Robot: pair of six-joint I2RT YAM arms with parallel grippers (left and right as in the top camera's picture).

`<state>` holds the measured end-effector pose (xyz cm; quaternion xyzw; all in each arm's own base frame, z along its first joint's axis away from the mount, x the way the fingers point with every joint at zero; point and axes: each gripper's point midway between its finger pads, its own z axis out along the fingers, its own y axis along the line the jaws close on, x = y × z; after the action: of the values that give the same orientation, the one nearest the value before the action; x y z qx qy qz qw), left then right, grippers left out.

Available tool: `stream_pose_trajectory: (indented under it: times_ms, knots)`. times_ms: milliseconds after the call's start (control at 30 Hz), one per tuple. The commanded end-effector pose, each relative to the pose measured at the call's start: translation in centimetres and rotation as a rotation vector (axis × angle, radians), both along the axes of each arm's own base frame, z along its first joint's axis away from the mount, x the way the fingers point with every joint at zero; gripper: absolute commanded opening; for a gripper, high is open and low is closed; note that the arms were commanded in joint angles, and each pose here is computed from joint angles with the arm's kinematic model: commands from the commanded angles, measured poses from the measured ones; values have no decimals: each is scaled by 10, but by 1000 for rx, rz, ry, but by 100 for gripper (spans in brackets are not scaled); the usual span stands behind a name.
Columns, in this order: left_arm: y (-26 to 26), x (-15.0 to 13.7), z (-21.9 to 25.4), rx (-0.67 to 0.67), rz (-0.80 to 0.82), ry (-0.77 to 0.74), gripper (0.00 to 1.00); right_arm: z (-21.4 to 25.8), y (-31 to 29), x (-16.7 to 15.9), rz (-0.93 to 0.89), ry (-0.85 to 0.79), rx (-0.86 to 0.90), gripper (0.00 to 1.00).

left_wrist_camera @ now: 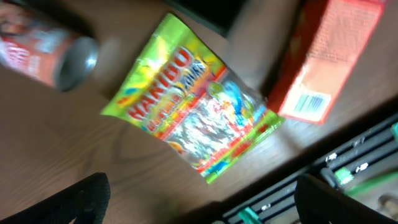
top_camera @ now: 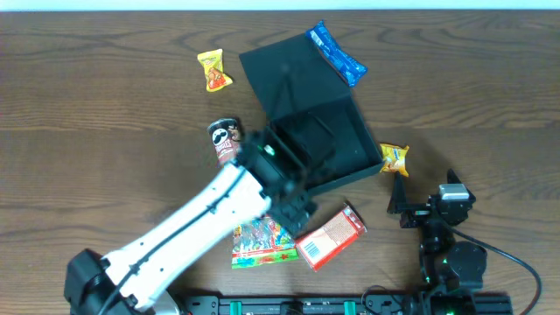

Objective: Pack container
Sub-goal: 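Move the left gripper down to the red Hello Panda box, then grasp the red Hello Panda box with the left gripper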

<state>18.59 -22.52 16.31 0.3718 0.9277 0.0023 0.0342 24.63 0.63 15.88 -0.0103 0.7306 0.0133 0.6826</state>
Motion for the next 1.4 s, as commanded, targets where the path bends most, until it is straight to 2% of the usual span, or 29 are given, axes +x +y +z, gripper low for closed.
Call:
stream_pose_trajectory:
  times_ms: [0,67,200,367,500,667,767,1100,1367]
  knots:
    - [7,-15,-14,30,-2,-8,96,-1,-2,0,-7,4,-1,99]
    - [11,-28,-26,33,-2,-6,96,-1,-2,0,-7,4,-1,99]
    - [12,-60,-41,-5,-101,-28,96,-1,-2,0,-7,4,-1,99]
    - [-17,-88,-38,-64,-457,-92,96,-1,-2,0,-7,4,-1,99]
    - [-42,-96,-46,-83,-576,-130,96,-2,-2,0,-7,4,-1,99]
    - [-53,-79,-63,-45,-490,-179,95,-1,-2,0,-7,4,-1,99]
    - [-70,-75,-74,-85,-415,-175,95,-1,-2,0,-7,4,-1,99]
    - [-108,-72,-87,-202,-361,-170,95,-1,-2,0,-7,4,-1,99]
    - [-108,-52,-115,-154,-261,-161,95,-1,-2,0,-7,4,-1,99]
